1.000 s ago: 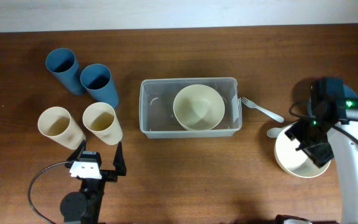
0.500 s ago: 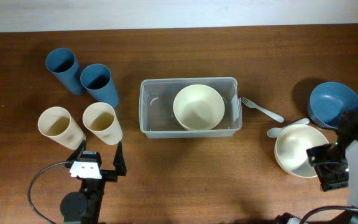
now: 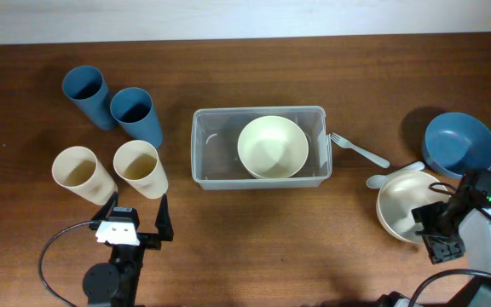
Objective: Pack container
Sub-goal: 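Move the right gripper to the near beige bowl and grasp its rim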
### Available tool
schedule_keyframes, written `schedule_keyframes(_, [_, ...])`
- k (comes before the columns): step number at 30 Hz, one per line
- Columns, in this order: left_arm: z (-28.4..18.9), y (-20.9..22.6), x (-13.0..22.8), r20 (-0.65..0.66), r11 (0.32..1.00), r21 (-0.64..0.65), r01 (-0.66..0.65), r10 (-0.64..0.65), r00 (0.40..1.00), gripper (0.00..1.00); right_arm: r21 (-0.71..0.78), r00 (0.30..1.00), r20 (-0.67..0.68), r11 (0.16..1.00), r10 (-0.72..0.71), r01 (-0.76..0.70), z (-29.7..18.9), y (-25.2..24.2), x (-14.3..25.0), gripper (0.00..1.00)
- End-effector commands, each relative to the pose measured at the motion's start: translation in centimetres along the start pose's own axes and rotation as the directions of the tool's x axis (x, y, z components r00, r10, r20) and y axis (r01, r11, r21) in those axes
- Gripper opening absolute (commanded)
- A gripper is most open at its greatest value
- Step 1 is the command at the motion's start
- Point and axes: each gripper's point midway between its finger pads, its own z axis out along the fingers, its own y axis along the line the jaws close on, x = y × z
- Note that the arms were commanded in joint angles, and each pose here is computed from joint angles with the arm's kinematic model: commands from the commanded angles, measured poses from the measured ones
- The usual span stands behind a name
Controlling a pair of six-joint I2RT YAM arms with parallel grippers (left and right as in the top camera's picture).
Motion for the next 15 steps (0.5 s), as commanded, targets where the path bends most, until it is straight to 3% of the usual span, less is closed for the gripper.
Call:
schedule_keyframes(1, [0.0,0.0,0.1,0.001,1.0,0.005,-0.019,0.019,1.0,1.0,-0.027,1.0,0.01,1.0,0.0,0.0,0.8,0.1,0.1,0.72])
schedule_keyframes(6, [0.0,0.0,0.1,0.001,1.0,0.005,-0.019,0.019,1.0,1.0,-0.043,1.0,0.027,0.999,0.001,0.0,1.7,0.1,0.1,0.54])
schedule_keyframes(11, [0.0,0.0,0.1,0.001,1.0,0.005,-0.019,0.019,1.0,1.0,-0.037,1.0,0.018,0.999,0.001,0.0,2.9,0.0,0.4,0.44])
schedule_keyframes(15, [0.0,0.0,0.1,0.001,1.0,0.005,-0.019,0.019,1.0,1.0,-0.033,1.0,-0.005,0.999,0.0,0.0,3.7,0.0,0.7,0.18])
